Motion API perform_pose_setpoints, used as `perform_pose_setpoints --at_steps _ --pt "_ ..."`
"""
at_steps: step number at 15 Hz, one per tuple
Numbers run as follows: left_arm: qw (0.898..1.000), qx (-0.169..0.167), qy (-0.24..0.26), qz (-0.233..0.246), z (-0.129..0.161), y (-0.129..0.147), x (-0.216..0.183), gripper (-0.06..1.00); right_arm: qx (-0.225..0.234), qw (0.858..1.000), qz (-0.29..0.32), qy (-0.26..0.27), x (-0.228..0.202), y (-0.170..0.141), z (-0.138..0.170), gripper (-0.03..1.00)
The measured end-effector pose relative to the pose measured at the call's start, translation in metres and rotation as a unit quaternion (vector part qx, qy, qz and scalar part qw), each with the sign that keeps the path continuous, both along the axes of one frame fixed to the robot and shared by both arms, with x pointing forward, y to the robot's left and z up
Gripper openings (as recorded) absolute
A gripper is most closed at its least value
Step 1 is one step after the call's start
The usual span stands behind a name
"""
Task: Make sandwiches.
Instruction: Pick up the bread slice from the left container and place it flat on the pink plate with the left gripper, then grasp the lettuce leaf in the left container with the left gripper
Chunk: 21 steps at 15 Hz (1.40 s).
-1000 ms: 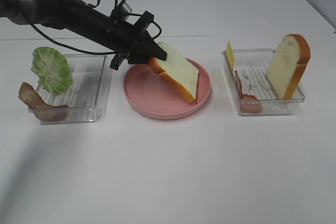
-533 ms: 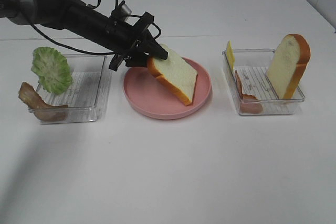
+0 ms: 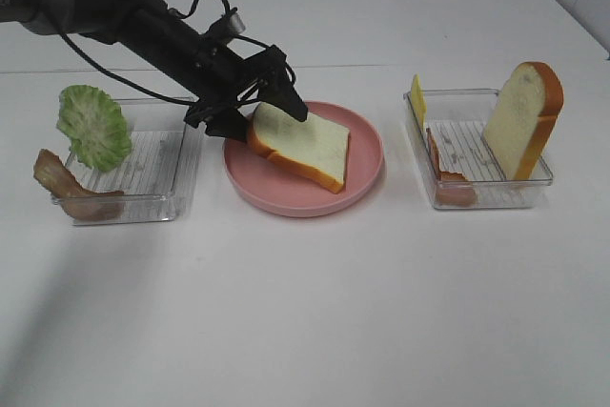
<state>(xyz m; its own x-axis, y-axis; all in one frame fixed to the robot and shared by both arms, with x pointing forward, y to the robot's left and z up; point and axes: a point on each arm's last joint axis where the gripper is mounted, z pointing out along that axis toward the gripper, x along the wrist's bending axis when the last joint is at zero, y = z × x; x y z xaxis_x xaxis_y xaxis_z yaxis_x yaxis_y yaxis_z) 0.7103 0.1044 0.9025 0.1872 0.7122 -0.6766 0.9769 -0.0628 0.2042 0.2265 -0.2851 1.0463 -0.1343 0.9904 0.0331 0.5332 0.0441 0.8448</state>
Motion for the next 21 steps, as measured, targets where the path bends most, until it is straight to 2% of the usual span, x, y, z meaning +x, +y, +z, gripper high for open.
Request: perform_pose_setpoints --at_steps 2,6,10,13,15,17,21 --pt "1.000 0.018 -0.008 0.001 0.002 -0.003 0.000 0.77 0.000 1.000 0.000 0.000 0.000 0.000 0.000 0.77" --pt "0.994 0.101 -0.036 -0.024 0.004 -0.017 -0.004 0.77 0.000 1.000 0.000 0.000 0.000 0.000 0.000 0.77" --pt "0.977 0.179 -0.106 -0.051 0.030 -0.042 -0.004 0.77 0.000 1.000 0.000 0.000 0.000 0.000 0.000 0.77" --pt "0.963 0.238 -0.112 -0.053 0.044 -0.047 -0.006 0.77 0.000 1.000 0.000 0.000 0.000 0.000 0.000 0.77" --pt "0.961 0.251 -0.108 -0.050 0.048 -0.045 -0.007 0.77 0.000 1.000 0.000 0.000 0.000 0.000 0.000 0.77" --pt "0.955 0.275 -0.102 -0.048 0.066 -0.040 -0.006 0.77 0.000 1.000 0.000 0.000 0.000 0.000 0.000 0.77" --pt "0.947 0.288 -0.140 -0.030 0.092 -0.037 -0.001 0.77 0.000 1.000 0.000 0.000 0.000 0.000 0.000 0.77"
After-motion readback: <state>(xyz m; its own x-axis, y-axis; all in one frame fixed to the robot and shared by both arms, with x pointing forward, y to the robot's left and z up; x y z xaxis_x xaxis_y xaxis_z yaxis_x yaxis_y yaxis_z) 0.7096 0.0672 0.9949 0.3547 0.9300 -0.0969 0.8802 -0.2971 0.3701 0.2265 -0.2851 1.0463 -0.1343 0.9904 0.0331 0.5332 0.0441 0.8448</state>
